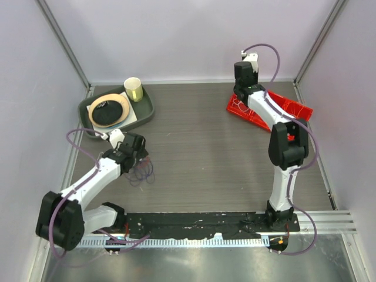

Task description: Untangle the cables

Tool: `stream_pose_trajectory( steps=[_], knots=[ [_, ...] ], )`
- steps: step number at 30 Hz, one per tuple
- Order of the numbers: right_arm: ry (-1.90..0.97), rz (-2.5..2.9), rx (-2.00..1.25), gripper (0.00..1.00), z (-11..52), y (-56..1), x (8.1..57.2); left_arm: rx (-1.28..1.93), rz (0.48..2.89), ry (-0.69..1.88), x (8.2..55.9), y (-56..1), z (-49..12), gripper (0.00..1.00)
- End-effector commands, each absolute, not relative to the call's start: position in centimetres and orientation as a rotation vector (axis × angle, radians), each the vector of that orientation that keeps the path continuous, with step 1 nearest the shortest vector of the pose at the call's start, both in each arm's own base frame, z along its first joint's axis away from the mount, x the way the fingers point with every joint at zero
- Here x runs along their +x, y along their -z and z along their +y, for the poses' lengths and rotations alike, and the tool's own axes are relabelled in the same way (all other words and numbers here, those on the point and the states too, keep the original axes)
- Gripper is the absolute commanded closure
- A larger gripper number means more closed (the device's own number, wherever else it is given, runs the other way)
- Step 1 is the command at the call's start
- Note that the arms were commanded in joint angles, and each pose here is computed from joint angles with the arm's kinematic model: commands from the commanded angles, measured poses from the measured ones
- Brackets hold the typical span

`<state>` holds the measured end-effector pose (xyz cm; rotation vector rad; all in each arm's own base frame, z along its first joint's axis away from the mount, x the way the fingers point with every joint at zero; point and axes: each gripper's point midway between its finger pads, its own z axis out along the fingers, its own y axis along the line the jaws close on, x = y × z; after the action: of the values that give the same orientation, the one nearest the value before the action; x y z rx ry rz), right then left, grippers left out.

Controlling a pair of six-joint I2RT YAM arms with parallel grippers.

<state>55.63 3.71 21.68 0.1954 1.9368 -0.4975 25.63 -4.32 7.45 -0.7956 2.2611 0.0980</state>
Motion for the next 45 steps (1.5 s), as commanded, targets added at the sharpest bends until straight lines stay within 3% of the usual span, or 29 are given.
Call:
stream_pose_trajectory(
  steps=[1,7,8,10,11,13,14,16,18,19,25,30,36,45],
  knots=[
    [0.733,1.91,0.242,0.99,1.4,-22.0,56.0,-0.883,2.228,-0.007,29.5,-8.3,-5.9,0.0],
    [0.876,1.93,0.252,0.82,0.5,-19.5,56.4,-0.89,2.337,-0.13,30.3,-5.8,-6.1,0.01],
    [0.877,1.935,0.256,0.64,0.5,-19.5,56.4,-0.889,2.348,-0.141,30.3,-5.6,-6.1,0.02],
    [0.864,1.944,0.258,0.44,0.7,-19.8,56.2,-0.886,2.369,-0.141,30.5,-5.2,-6.5,0.1],
    [0.837,1.944,0.257,0.24,0.9,-20.3,56.2,-0.874,2.377,-0.138,30.5,-5.1,-6.5,0.14],
    [0.722,1.935,0.254,0.12,1.9,-22.5,55.9,-0.861,2.369,-0.114,30.8,-5.0,-6.8,0.23],
    [0.679,1.943,0.235,0.1,2.6,-22.9,55.5,-0.851,2.363,-0.1,31.0,-5.2,-6.9,0.28],
    [0.537,1.899,0.246,0.08,4.1,-26.8,54.0,-0.835,2.352,-0.061,31.5,-5.2,-7.3,0.64],
    [0.409,1.925,0.177,0.07,6.6,-26.8,52.0,-0.796,2.375,0.04,31.8,-5.5,-8.8,1.0],
    [0.32,1.865,0.209,0.07,7.1,-29.8,50.3,-0.784,2.363,0.097,32.4,-5.9,-9.5,1.0],
    [-0.279,1.864,0.127,0.07,13.2,-24.8,40.7,-0.432,2.251,0.505,33.4,-12.1,-16.6,1.0],
    [-0.794,1.729,-0.178,0.06,19.5,-27.2,33.0,0.191,2.079,1.013,27.3,-20.3,-26.8,1.0],
    [-1.008,1.722,-0.389,0.07,21.7,-27.1,27.3,0.572,1.829,1.28,20.4,-26.3,-31.8,1.0],
    [-1.077,1.685,-0.525,0.11,21.8,-26.6,23.4,0.577,1.784,1.322,19.8,-28.1,-32.3,1.0]
  ],
)
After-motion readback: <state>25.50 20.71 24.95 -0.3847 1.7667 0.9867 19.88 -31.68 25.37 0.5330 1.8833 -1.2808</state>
